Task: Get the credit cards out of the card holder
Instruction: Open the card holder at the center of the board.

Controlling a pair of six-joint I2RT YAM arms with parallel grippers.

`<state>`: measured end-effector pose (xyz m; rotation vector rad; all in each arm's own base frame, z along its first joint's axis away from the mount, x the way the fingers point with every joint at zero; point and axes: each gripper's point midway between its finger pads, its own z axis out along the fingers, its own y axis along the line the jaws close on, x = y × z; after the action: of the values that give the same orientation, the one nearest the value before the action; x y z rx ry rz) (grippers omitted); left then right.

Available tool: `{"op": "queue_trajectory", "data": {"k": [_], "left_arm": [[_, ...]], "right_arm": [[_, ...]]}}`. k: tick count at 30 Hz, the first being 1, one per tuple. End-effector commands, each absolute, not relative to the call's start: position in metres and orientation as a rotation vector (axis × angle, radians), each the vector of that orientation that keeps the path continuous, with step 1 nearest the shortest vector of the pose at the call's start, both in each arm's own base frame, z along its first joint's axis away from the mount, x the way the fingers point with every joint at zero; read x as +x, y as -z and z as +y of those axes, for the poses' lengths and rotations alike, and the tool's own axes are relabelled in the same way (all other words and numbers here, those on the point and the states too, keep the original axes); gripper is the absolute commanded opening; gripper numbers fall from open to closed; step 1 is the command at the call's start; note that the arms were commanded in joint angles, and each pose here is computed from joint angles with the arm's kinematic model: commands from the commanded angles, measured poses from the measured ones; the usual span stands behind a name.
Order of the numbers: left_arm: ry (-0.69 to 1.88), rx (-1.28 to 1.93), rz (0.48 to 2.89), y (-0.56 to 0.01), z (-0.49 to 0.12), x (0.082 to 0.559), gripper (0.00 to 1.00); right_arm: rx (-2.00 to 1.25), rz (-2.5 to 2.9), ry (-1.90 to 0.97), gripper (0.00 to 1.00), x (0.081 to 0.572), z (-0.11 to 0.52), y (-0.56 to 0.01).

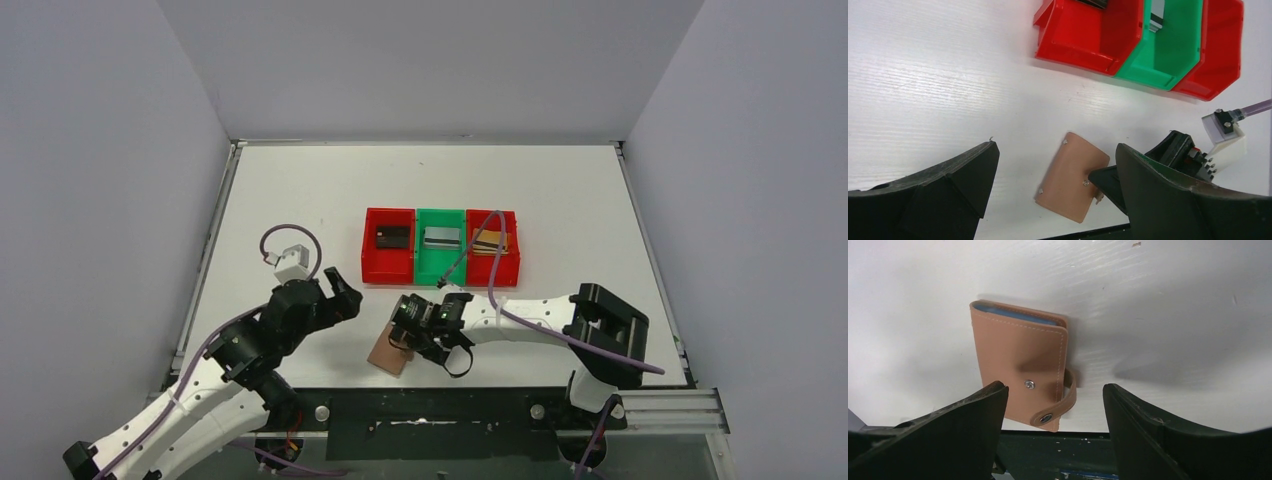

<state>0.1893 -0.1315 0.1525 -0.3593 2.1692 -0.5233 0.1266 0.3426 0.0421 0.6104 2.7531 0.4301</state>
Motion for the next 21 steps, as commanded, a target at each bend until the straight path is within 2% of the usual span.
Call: {"op": "queue_trajectory", "data": {"k": [1, 8, 11, 21], "left_arm": [[0.483, -0.332, 2.140, -0.154, -0.133, 0.201, 0.88], [0.455, -0.328, 2.176, -0.142, -0.135, 0.202, 0.89], [0.452, -0.330, 2.178, -0.141, -0.134, 0.202, 0.89], [0.459, -0.324, 2.185, -0.140, -0.136, 0.201, 0.89]], "right_arm": [[0.650, 2.786, -0.454, 0.69, 0.122, 0.343, -0.041], [0.591, 2.816, -0.499, 0.55, 0.130, 0.351, -0.042], [0.596, 2.826, -0.502, 0.54, 0.127, 0.350, -0.038], [0.600, 2.844, -0.561, 0.39, 0.120, 0.351, -0.029]]}}
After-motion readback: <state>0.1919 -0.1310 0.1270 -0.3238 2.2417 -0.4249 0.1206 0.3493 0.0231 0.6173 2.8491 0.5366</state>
